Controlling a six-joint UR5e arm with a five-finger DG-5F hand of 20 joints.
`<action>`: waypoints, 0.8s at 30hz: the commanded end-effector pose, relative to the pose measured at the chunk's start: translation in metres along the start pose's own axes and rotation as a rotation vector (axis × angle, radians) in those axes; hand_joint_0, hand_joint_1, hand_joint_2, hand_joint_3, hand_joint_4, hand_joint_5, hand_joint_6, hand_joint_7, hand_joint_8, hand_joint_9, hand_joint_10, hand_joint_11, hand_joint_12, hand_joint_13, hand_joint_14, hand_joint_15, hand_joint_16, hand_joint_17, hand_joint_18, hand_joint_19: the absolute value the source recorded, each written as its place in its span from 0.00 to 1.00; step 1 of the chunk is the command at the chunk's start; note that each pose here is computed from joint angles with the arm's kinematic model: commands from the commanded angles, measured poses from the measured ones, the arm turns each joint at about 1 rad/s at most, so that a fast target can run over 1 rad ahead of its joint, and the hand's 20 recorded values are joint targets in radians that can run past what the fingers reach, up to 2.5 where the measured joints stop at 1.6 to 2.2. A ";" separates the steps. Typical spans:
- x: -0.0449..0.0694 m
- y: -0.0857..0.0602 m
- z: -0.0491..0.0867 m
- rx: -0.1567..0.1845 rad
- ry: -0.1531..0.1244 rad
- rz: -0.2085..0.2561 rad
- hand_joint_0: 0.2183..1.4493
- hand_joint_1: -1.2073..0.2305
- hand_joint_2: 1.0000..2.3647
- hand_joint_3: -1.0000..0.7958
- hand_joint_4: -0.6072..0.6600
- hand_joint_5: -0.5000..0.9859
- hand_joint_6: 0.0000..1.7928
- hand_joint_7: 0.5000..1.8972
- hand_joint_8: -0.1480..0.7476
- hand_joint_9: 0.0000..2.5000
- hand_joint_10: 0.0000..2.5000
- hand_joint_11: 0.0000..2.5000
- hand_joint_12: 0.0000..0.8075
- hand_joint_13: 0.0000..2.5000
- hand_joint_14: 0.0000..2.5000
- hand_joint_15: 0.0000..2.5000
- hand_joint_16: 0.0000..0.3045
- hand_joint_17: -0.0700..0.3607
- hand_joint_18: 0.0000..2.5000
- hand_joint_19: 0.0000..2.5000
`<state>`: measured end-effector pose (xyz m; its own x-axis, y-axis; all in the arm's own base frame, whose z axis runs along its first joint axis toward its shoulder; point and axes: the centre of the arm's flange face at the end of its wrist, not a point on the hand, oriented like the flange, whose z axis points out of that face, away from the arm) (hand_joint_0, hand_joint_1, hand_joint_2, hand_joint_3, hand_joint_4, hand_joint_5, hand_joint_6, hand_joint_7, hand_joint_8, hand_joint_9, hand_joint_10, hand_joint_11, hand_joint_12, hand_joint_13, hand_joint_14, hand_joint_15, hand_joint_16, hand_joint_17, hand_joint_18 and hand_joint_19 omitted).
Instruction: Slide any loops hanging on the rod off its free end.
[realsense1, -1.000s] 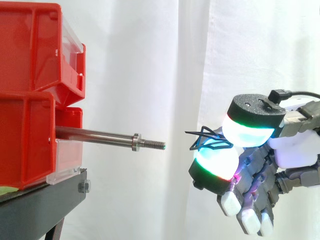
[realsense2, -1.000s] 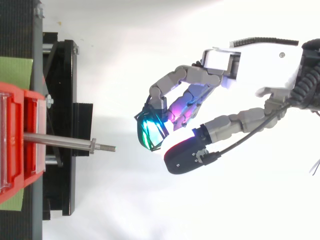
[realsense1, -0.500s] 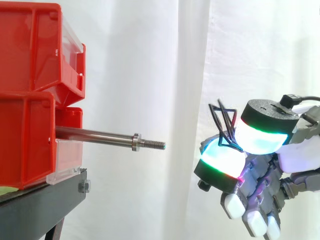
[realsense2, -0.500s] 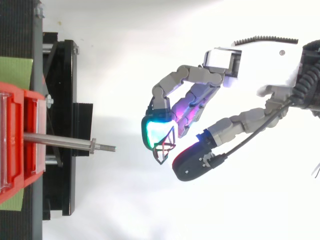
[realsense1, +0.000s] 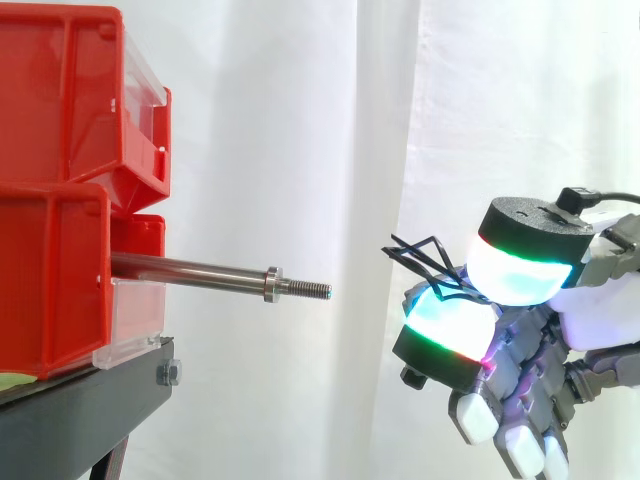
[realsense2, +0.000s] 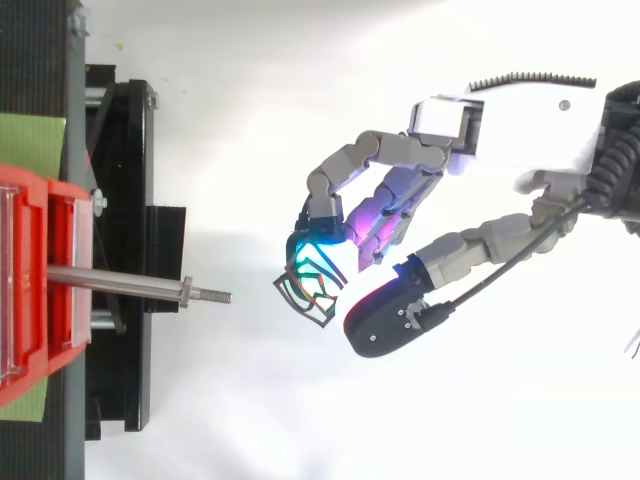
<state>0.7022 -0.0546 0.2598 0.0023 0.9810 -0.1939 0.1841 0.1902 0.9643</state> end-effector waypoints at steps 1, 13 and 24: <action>-0.001 0.000 0.000 0.000 -0.001 0.001 0.30 0.42 0.01 0.32 0.51 0.23 0.49 0.42 0.53 0.38 0.00 0.12 0.39 0.43 0.00 0.11 0.15 0.40 0.42 0.16; 0.000 -0.001 -0.001 0.009 0.002 -0.001 0.41 0.23 0.01 0.34 0.51 0.20 0.52 0.42 0.52 0.36 0.00 0.14 0.38 0.42 0.00 0.10 0.15 0.40 0.42 0.14; -0.002 -0.001 -0.001 0.012 -0.007 0.001 0.34 0.33 0.00 0.28 0.55 0.22 0.51 0.43 0.53 0.38 0.01 0.14 0.38 0.43 0.00 0.10 0.15 0.40 0.42 0.15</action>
<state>0.7010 -0.0552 0.2590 0.0035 0.9808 -0.1950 0.1949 0.1906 0.9621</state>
